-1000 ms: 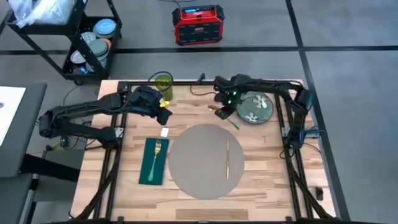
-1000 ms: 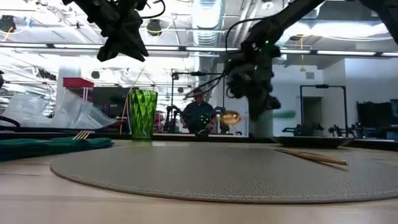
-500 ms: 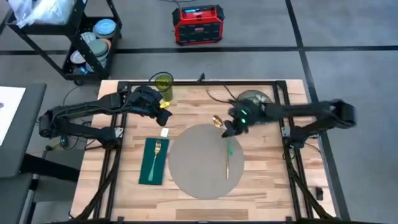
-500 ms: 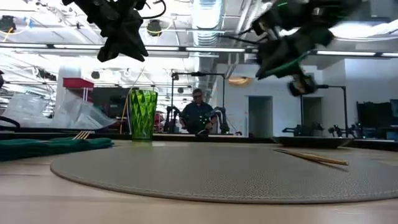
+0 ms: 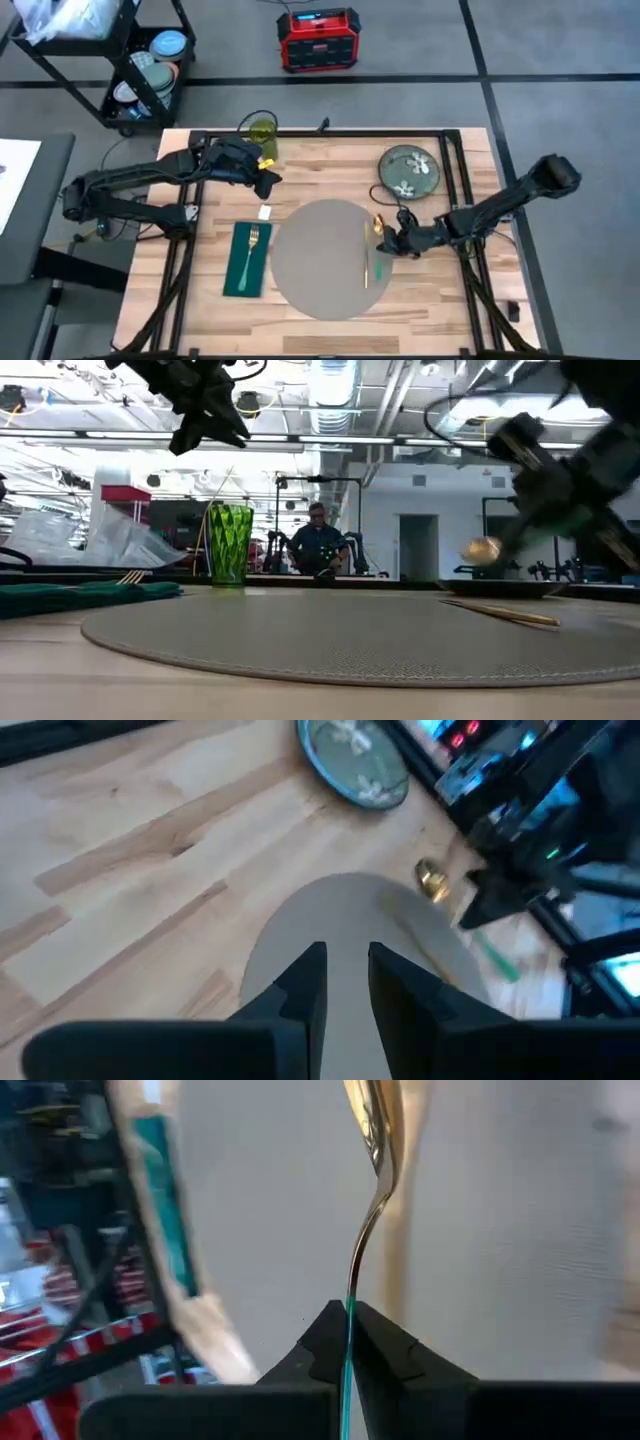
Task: Set table place
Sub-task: Put the spoon on the gray table mat
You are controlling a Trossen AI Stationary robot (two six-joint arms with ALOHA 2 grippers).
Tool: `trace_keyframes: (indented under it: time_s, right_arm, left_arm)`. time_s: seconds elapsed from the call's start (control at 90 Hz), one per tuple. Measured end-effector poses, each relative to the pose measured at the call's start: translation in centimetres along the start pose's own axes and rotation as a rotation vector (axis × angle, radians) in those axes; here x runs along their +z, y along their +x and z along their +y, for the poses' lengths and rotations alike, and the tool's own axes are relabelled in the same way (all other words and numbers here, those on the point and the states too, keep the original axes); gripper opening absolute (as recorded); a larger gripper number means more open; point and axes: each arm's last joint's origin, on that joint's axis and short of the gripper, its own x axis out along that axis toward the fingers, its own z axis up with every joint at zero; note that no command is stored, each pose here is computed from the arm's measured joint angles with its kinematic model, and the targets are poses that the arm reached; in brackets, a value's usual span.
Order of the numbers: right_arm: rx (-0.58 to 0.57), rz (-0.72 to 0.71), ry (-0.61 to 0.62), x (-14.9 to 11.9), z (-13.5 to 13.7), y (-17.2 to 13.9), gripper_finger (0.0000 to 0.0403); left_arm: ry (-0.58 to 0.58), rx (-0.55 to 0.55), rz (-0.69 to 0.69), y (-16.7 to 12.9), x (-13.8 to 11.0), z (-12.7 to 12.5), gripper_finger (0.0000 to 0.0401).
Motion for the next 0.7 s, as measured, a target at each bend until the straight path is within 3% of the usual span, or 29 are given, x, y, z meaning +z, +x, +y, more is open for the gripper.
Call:
trace_keyframes:
  time_s: [0.322,0.7]
  right_arm:
    - [0.030,0.038,0.012,-0.1,-2.3,1.2,0.0000]
    - [0.051,0.049,0.018,-0.3,-2.8,2.1,0.0001]
  left_arm:
    - [-0.070,0.009,-0.029,0.0,0.2,0.0,0.0059]
    - [-0.086,0.011,-0.054,0.0,0.3,-0.1,0.0059]
